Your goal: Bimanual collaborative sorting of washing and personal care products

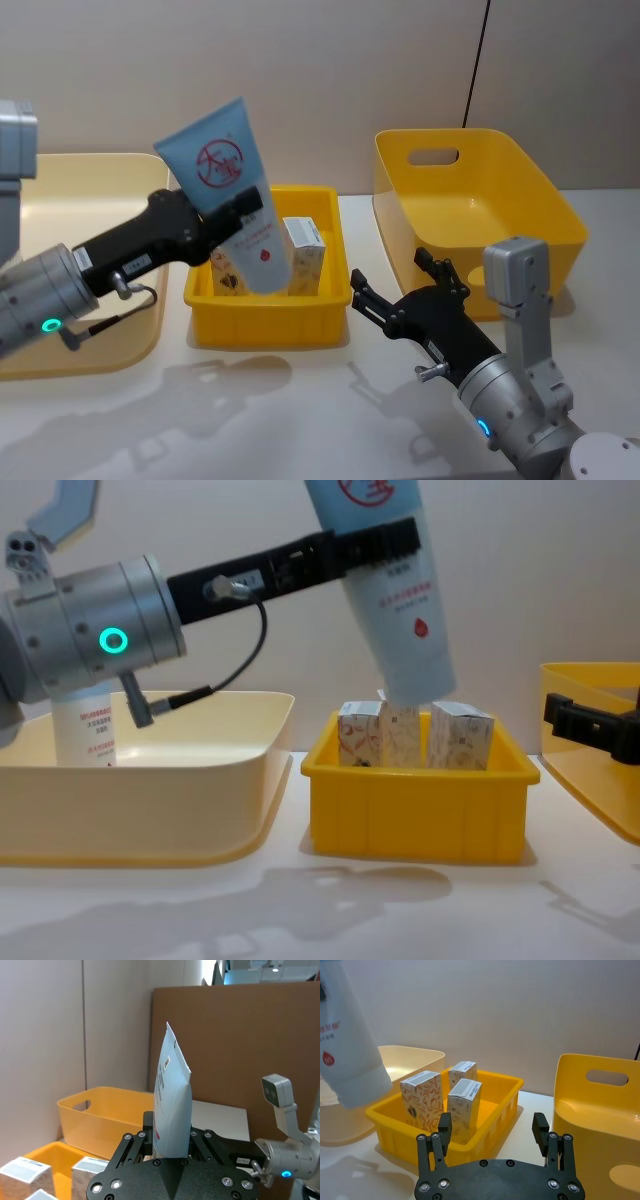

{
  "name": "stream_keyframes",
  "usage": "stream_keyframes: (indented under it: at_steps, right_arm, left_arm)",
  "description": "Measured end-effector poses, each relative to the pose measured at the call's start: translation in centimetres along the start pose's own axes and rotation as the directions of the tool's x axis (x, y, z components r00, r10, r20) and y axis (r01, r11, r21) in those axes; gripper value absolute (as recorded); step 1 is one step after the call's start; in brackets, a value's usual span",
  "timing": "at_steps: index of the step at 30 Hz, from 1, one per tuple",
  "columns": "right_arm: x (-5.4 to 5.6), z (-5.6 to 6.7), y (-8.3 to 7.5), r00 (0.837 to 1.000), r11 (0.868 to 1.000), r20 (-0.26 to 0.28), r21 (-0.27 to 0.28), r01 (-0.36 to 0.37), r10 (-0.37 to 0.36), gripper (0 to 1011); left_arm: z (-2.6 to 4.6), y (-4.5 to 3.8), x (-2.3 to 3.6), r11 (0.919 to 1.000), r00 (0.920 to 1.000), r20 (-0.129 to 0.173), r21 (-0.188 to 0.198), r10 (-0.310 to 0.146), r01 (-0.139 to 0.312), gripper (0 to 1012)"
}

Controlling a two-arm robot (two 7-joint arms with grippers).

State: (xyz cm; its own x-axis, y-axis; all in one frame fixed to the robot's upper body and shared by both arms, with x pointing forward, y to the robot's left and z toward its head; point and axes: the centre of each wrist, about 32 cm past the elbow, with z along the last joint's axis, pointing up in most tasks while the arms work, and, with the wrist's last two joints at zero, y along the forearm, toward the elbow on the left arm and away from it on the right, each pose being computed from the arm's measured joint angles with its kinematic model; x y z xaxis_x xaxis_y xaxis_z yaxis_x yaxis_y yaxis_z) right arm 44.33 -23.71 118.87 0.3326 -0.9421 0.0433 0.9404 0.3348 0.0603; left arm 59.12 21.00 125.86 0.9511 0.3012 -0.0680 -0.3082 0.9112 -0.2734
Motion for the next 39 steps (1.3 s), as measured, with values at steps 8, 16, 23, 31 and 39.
stream_keyframes:
  at_steps: [8, 16, 23, 31, 39]
  right_arm:
    - [0.0, 0.0, 0.0, 1.000, 1.000, 0.000, 0.000, 0.000, 0.000, 1001]
    - [0.7, 0.1, -0.3, 1.000, 1.000, 0.006, -0.010, -0.026, 0.026, 1001]
    - [1.8, 0.5, -1.0, 0.996, 0.996, 0.020, -0.034, -0.081, 0.082, 1001]
    - [3.4, 1.3, -2.0, 0.983, 0.982, 0.032, -0.059, -0.178, 0.180, 1001]
    - [4.4, 2.1, -2.4, 0.960, 0.959, 0.036, -0.070, -0.274, 0.277, 1001]
  left_arm:
    - [-1.08, -0.78, -0.30, 0.9991, 0.9993, -0.017, 0.027, -0.034, 0.034, 301]
    - [-1.56, -1.14, -0.45, 0.9980, 0.9984, -0.025, 0.038, -0.050, 0.051, 301]
    - [-1.82, -1.33, -0.54, 0.9973, 0.9979, -0.029, 0.044, -0.058, 0.059, 301]
    - [-1.98, -1.45, -0.59, 0.9967, 0.9975, -0.031, 0.048, -0.064, 0.065, 301]
    - [-2.04, -1.51, -0.62, 0.9965, 0.9973, -0.032, 0.050, -0.066, 0.068, 301]
